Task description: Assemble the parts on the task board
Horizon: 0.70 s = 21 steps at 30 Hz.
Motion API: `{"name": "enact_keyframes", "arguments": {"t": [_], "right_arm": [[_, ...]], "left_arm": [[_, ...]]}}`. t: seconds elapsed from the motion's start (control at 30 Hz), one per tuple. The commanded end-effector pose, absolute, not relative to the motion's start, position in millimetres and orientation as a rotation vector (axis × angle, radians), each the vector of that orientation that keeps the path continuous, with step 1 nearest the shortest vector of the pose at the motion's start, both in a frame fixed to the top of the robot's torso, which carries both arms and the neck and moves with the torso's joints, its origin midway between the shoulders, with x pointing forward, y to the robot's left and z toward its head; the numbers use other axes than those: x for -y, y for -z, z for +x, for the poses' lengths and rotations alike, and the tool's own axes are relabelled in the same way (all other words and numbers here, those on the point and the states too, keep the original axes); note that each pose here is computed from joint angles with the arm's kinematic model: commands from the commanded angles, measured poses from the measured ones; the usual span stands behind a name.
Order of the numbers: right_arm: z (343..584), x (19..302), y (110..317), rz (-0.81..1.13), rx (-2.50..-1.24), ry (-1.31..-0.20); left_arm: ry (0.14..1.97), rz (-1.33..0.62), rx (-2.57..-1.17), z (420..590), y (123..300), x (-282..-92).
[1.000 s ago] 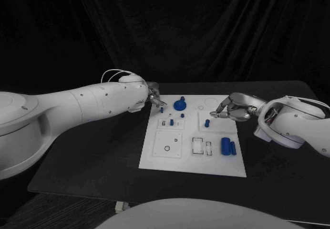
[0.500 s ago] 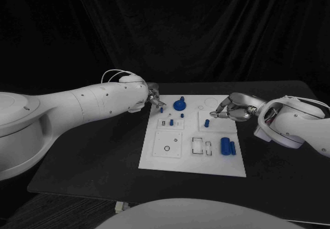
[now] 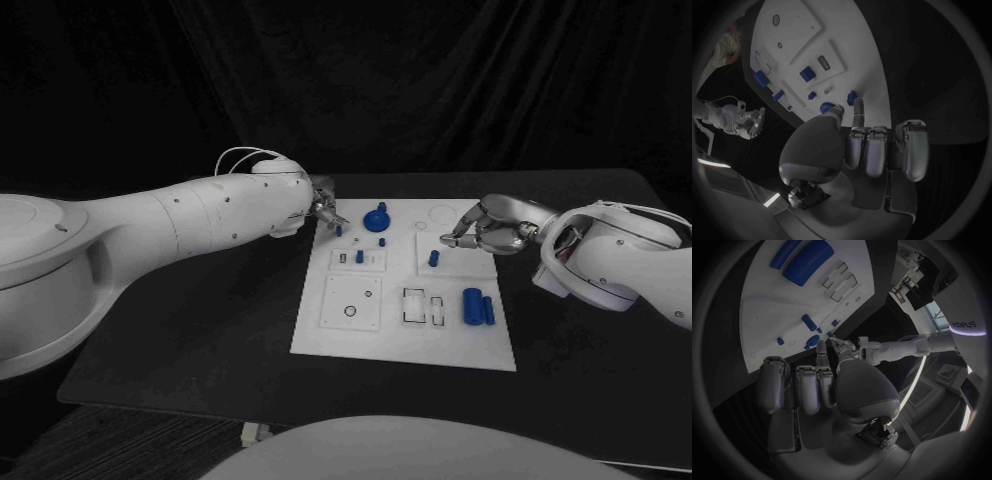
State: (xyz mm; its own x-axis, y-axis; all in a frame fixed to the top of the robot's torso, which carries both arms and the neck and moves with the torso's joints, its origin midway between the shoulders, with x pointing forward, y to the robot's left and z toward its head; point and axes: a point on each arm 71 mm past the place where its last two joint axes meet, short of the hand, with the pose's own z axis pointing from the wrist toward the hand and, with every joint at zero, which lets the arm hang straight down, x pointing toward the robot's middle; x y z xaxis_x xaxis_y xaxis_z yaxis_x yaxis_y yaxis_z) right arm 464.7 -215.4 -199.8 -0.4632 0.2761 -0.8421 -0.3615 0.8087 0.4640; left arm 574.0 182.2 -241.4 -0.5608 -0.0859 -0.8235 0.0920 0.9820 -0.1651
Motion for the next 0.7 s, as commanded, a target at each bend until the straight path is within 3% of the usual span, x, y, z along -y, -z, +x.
{"name": "enact_keyframes", "arguments": {"t": [0.03, 0.7], "right_arm": [[463.9, 216.1, 201.3, -0.061, -1.927, -0.731], [463.1, 216.1, 201.6, -0.063, -1.934, -0.731]], "left_arm": [[0.255, 0.014, -2.167, 573.2, 242.9, -179.5], [0.232, 0.011, -2.177, 577.7, 244.5, -175.1]]}}
